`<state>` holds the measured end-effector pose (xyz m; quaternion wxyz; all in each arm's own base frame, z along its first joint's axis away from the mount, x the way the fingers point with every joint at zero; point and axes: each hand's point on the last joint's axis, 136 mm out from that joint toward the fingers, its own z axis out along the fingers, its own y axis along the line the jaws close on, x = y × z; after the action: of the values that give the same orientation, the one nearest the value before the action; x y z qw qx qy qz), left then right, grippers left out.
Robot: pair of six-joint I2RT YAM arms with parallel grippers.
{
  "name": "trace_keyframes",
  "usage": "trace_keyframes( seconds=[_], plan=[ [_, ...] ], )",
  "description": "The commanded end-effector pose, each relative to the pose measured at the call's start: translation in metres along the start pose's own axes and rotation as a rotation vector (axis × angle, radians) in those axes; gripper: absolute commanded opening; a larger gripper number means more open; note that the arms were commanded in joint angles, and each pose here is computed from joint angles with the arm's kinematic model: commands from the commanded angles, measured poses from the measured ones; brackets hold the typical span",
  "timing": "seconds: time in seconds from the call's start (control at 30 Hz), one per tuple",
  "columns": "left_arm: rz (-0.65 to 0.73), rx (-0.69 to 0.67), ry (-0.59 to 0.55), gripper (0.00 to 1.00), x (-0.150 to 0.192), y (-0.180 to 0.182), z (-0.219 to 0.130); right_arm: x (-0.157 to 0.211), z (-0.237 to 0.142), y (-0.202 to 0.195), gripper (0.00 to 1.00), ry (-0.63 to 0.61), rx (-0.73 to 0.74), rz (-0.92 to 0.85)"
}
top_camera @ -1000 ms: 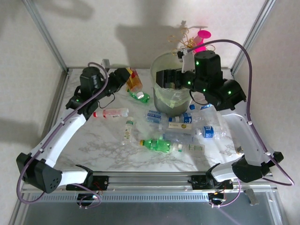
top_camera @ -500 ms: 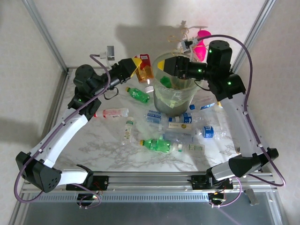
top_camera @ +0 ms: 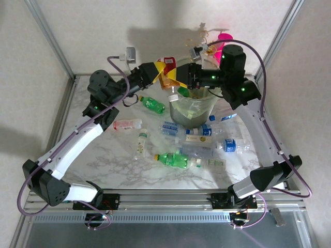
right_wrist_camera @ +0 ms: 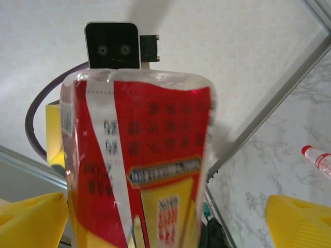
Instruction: Put the plastic bottles in the bin
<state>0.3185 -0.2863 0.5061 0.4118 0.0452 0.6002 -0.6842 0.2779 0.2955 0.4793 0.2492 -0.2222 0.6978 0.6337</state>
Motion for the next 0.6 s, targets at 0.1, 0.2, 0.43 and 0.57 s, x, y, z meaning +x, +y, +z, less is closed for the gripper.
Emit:
trace_keyframes(
  seconds=[0.1,0.2,0.43,0.57],
  plan=[
    [0.070,0.067,-0.013,0.47,-0.003,-0.025,0.014,0.000,0.006,0.010,0.86,0.022,-0.048,-0.019],
    [0.079,0.054,-0.021,0.47,-0.004,-0.023,0.014,-0.001,0.005,0.010,0.75,0.019,-0.045,-0.023],
    [0.098,0.033,-0.020,0.52,-0.005,-0.021,0.015,-0.004,0.001,0.007,0.48,0.003,-0.020,-0.022],
    [0.124,-0.004,-0.032,0.73,-0.010,-0.019,0.015,-0.012,-0.006,0.004,0.48,-0.035,0.033,-0.040]
  ],
)
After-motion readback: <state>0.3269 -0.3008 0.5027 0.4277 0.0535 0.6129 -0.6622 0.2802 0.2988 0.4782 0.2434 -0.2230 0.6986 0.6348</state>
